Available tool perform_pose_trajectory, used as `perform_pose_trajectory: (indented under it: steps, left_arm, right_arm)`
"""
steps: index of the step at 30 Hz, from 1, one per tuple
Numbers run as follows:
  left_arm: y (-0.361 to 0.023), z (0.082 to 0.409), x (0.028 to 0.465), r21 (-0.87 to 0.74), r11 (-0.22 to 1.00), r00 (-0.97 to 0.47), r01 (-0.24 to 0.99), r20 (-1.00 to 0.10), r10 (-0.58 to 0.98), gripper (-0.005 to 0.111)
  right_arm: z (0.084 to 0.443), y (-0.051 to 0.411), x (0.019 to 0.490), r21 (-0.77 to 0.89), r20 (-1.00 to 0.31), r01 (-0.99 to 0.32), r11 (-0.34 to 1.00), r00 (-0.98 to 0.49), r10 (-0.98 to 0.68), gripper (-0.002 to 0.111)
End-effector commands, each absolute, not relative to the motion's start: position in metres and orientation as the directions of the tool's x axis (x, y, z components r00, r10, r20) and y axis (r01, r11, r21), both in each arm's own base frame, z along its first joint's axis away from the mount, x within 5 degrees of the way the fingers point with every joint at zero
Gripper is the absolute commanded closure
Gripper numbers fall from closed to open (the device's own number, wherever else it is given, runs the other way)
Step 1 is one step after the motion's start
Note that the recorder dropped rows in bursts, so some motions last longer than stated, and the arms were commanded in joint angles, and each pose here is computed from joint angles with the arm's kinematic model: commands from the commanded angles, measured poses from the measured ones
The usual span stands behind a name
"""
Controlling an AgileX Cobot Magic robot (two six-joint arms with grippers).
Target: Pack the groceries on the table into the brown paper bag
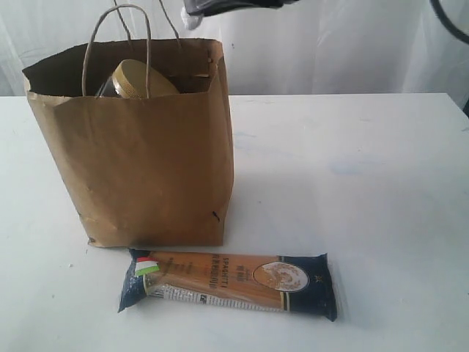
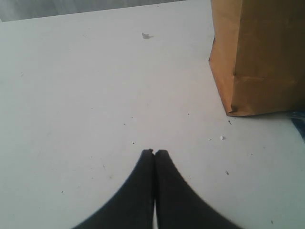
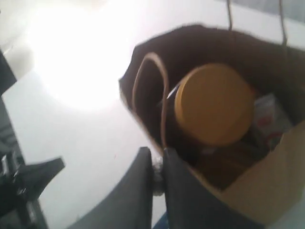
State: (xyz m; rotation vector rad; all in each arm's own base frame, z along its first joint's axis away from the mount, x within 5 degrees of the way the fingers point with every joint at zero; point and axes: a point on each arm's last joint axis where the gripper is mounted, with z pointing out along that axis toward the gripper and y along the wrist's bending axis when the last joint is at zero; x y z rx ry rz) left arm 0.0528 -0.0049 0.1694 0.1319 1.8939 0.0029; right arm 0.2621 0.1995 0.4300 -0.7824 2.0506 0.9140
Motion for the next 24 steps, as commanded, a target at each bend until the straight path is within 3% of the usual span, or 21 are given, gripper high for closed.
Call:
perform_pose_trajectory:
  steps: [1,10,13,18,24]
  left_arm:
    - [-0.005,0.170,0.053,0.065,0.993,-0.311,0.097,-0.946,0.092,0.107]
    - [-0.005,0.170,0.053,0.065,0.993,-0.311,0.097,-0.946,0.092,0.107]
    - [-0.005,0.170,0.053,0.065,0.993,-0.311,0.097,-0.946,0.092,0.107]
    - [-0.005,0.170,0.053,0.065,0.993,-0.311,0.097,-0.946,0.092,0.107]
    - [-0.005,0.170,0.053,0.069,0.993,-0.311,0.097,-0.946,0.096,0.107]
  right_arm:
    - [0.419,0.211,0.298,0.303,-0.878,-0.706,0.640,-0.468,-0.101,0.108]
    - [0.371,0.228,0.329,0.336,-0.819,-0.667,0.665,-0.555,-0.144,0.108]
    - [0.361,0.232,0.332,0.348,-0.796,-0.666,0.660,-0.582,-0.166,0.102]
    - [0.355,0.234,0.333,0.320,-0.795,-0.693,0.646,-0.568,-0.215,0.092]
    - [0.355,0.234,0.333,0.321,-0.794,-0.691,0.648,-0.570,-0.214,0.090]
